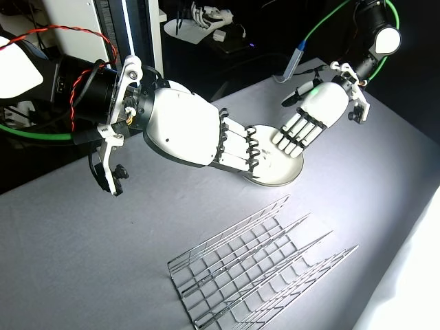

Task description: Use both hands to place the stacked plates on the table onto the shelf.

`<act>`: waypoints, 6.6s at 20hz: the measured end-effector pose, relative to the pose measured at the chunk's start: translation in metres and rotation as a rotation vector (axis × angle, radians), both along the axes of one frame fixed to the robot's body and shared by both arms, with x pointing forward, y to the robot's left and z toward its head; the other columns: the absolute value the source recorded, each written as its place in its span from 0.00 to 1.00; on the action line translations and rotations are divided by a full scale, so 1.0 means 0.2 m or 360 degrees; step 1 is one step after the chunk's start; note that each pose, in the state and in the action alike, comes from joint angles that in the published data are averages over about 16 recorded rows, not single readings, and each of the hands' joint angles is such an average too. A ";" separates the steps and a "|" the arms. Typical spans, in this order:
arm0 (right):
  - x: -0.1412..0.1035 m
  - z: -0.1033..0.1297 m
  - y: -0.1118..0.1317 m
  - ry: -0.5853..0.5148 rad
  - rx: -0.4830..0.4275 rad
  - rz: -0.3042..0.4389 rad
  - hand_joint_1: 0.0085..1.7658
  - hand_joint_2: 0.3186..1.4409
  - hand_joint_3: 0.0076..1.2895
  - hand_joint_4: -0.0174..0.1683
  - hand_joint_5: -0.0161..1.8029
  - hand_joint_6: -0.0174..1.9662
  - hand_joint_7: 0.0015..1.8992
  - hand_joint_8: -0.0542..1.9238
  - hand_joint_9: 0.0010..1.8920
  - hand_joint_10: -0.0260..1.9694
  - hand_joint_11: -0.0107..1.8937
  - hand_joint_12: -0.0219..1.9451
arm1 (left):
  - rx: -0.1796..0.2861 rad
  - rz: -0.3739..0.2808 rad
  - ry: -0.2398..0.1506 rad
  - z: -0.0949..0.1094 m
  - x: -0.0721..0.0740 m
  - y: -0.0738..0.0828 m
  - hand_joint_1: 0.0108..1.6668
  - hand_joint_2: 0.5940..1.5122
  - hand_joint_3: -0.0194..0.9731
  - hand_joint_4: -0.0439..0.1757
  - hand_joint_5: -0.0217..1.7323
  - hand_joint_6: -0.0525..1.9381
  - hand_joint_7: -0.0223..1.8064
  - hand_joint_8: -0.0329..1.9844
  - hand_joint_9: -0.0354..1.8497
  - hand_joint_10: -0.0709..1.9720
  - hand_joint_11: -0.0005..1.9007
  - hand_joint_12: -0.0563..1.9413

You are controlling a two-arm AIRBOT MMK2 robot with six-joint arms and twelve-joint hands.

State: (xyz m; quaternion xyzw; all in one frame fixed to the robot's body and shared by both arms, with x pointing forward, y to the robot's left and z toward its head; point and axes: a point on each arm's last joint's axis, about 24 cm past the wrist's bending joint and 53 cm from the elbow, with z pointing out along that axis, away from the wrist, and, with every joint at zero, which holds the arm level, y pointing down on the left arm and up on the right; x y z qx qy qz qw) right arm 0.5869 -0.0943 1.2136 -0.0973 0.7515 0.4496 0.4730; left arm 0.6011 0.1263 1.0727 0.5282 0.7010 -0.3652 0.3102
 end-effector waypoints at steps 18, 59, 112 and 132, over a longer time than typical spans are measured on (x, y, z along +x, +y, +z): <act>-0.02 0.00 0.02 0.0002 0.0007 0.0017 0.01 0.88 0.01 0.07 0.03 0.02 0.02 0.03 0.01 0.01 0.02 0.01 | -0.0028 -0.0069 0.0040 -0.06 -0.10 -0.14 0.00 0.57 0.04 0.18 0.01 0.01 0.01 0.01 0.03 0.03 0.01 0.03; -0.08 -0.25 0.19 -0.0270 -0.0080 0.0681 0.78 0.55 0.01 0.09 0.06 0.02 0.03 0.03 0.04 0.02 0.02 0.36 | -0.0121 -0.0168 0.0006 0.01 -0.12 -0.41 0.00 0.56 0.04 0.18 0.01 0.02 0.01 0.01 0.03 0.04 0.01 0.03; 0.08 -0.07 0.46 -0.0400 0.0036 0.0649 0.84 0.59 0.00 0.12 0.44 0.59 0.43 0.53 0.43 0.59 0.42 0.81 | -0.0293 0.0231 -0.0051 0.42 0.08 -0.01 0.00 0.57 0.04 0.21 0.02 0.03 0.02 0.01 0.03 0.04 0.01 0.03; 0.20 0.50 0.42 -0.0335 0.0449 0.0302 0.78 0.62 0.00 0.06 0.49 0.55 0.51 0.49 0.51 0.59 0.46 0.67 | -0.0284 0.0506 -0.0167 0.52 0.21 0.34 0.00 0.56 0.04 0.24 0.02 0.03 0.02 0.01 0.03 0.04 0.01 0.03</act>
